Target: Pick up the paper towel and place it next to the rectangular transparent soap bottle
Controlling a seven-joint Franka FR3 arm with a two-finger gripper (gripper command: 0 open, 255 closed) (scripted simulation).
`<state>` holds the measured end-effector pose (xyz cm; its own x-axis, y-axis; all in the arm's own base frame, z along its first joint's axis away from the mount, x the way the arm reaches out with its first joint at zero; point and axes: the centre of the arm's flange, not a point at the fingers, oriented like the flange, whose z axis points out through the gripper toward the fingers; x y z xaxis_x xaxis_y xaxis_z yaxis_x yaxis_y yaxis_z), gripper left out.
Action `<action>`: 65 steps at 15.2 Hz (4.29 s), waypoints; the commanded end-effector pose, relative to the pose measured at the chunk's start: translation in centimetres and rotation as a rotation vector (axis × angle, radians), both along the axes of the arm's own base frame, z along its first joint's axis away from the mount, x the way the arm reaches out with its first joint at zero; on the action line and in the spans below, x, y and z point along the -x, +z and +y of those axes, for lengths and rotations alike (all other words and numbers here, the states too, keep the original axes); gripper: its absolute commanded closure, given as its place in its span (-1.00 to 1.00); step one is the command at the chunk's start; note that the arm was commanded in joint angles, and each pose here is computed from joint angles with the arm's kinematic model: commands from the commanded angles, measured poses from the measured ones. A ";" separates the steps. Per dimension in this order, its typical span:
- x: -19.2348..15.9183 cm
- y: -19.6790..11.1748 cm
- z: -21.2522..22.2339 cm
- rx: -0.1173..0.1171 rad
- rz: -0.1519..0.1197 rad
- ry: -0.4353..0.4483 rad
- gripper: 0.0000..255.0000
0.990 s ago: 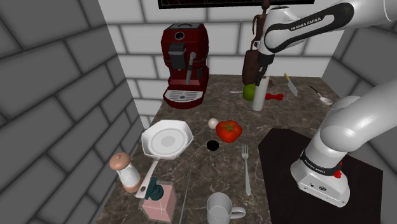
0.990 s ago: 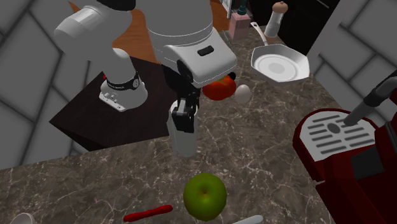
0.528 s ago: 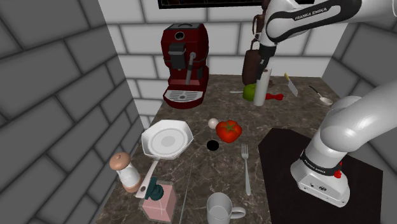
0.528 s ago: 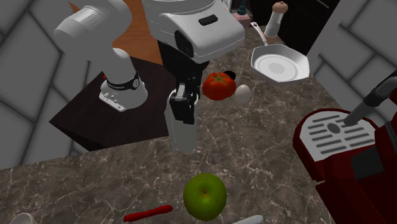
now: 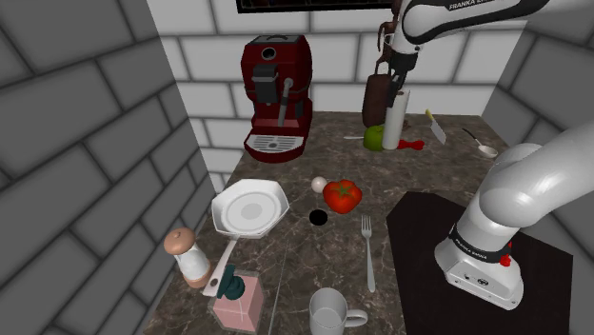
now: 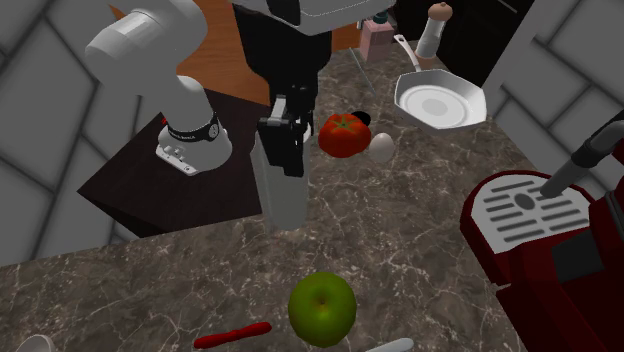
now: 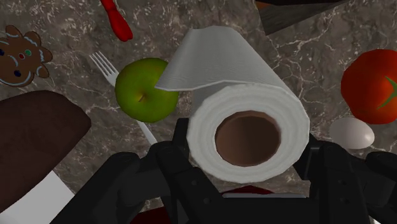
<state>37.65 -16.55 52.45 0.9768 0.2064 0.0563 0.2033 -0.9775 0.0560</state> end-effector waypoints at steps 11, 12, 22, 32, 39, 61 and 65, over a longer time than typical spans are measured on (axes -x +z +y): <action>0.0 6.3 0.1 0.000 0.000 0.000 1.00; 0.0 6.8 0.1 0.000 0.000 0.000 1.00; 0.0 12.1 0.1 0.000 0.000 0.000 1.00; 0.0 17.3 0.1 0.000 0.000 0.000 1.00; 0.2 17.3 9.3 0.000 0.000 0.000 1.00; 0.7 17.4 38.3 0.000 0.000 0.000 1.00; 0.8 17.4 43.6 0.000 0.000 0.000 1.00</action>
